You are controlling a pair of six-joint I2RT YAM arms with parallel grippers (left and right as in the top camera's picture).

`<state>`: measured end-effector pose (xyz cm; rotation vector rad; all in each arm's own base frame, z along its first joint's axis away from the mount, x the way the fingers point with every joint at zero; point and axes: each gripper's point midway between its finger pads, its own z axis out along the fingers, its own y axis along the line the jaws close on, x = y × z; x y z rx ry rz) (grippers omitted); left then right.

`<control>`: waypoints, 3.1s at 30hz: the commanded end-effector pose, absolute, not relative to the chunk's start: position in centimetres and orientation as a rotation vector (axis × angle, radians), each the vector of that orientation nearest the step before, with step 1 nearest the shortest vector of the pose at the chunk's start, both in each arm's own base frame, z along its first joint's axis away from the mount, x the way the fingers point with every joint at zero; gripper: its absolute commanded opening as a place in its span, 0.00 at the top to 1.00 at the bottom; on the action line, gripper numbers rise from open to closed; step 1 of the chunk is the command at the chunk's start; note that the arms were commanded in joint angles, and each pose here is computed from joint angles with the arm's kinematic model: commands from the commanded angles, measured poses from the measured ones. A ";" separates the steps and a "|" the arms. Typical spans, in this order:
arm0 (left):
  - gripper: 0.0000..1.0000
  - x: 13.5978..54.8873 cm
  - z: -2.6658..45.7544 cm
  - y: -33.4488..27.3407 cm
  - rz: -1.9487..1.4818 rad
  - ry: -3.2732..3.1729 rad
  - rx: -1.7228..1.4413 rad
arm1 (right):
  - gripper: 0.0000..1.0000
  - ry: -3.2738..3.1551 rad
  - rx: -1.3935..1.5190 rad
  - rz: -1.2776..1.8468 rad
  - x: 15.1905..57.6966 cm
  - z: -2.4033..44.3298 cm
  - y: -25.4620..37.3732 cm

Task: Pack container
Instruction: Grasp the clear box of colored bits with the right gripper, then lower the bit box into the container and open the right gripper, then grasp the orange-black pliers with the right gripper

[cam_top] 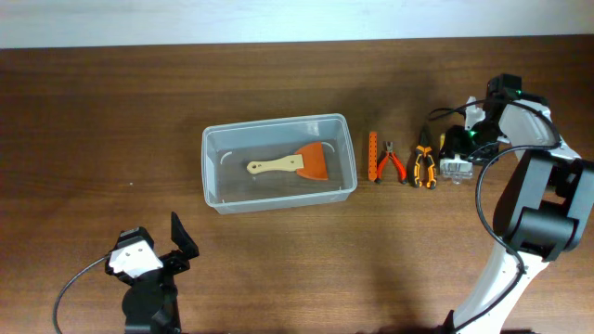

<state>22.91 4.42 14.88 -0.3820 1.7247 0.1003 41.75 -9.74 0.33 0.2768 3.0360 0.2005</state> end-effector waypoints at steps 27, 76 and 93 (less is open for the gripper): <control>0.01 22.9 14.7 4.4 0.108 1.729 -0.374 | 0.57 2.605 -0.915 0.371 41.6 25.2 21.1; 0.01 22.9 14.7 4.4 0.108 1.729 -0.374 | 0.01 2.510 -0.774 0.113 46.6 25.4 14.5; 0.01 22.9 14.7 4.4 0.108 1.729 -0.374 | 0.10 3.093 0.311 0.265 43.0 6.6 -4.7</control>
